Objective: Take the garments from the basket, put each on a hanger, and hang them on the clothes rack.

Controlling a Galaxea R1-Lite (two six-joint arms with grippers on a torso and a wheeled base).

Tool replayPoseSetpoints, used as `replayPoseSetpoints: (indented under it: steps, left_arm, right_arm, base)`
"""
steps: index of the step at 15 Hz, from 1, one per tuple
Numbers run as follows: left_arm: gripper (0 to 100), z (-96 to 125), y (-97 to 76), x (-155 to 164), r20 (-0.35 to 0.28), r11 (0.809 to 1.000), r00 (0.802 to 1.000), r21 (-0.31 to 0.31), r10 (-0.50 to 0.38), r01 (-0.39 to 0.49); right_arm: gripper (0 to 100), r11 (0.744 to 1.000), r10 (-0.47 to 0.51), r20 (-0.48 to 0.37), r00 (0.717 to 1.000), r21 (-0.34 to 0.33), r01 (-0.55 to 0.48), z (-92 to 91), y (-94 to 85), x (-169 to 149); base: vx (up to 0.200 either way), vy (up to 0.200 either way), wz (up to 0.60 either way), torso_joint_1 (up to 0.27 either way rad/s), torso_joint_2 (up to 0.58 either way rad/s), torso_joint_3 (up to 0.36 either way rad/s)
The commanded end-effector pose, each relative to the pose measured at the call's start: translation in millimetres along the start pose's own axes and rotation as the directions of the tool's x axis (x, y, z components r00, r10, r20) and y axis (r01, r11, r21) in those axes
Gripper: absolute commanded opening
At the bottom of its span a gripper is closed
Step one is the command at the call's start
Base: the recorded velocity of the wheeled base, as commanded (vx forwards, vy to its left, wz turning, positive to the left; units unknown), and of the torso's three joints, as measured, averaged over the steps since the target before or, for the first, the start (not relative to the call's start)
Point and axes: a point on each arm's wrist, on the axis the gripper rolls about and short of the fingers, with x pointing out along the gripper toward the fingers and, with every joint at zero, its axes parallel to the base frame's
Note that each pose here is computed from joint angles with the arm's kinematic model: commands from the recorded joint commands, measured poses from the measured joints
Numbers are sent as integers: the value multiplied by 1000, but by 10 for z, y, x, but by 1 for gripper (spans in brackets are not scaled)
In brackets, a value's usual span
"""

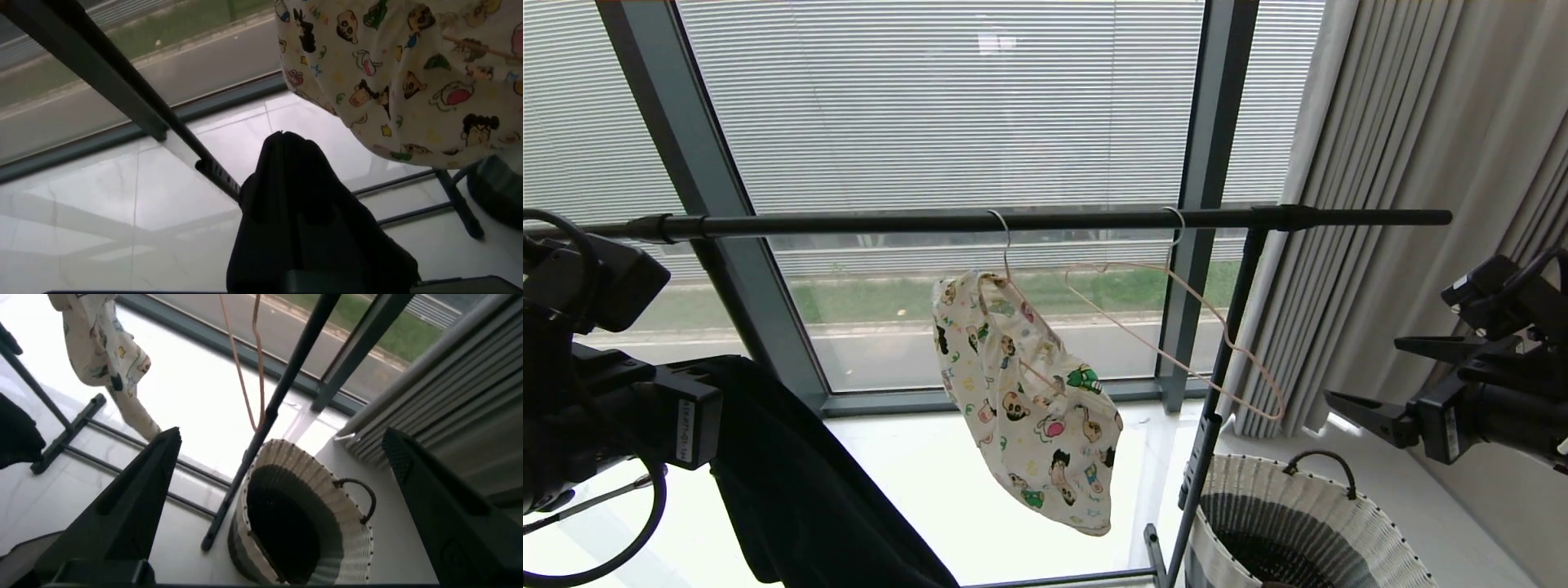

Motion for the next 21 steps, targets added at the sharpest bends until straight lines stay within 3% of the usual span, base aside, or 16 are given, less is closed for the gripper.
replayPoseSetpoints:
  steps: [1, 3, 7, 11, 17, 21]
  left_arm:
    - [0, 0, -1, 3, -1, 1000, 1000, 0, 0, 0]
    - [0, -4, 16, 5, -4, 1000, 1000, -4, 9, -9]
    - [0, -11, 21, 6, -7, 1000, 1000, 1, 13, -13]
    - [0, -5, 23, 1, -4, 1000, 1000, 0, 14, -14]
    - [0, 19, 33, -29, 33, 1000, 999, -5, 24, -23]
    - [0, 21, 34, -41, 37, 1000, 999, -6, 25, -25]
  right_arm:
    - [100, 1000, 19, -22, 1000, 1, -19, -13, 9, 90]
    - [100, 998, 61, -20, 998, 2, -61, 34, 0, 193]
    - [100, 991, 136, -27, 990, 8, -136, 76, -8, 383]
    - [100, 969, 248, -49, 968, -10, -249, 144, 161, 704]
    - [100, 966, 256, -104, 961, 10, -257, 31, 166, 1068]
    - [100, 963, 269, -59, 961, 34, -267, 45, 160, 1220]
  base:
    - [200, 0, 0, 2, 2, 2]
    - [200, 0, 0, 0, 0, 7]
    - [0, 0, 0, 0, 0, 0]
    - [0, 0, 0, 0, 0, 0]
    - [0, 0, 0, 0, 0, 0]
    - [0, 0, 0, 0, 0, 0]
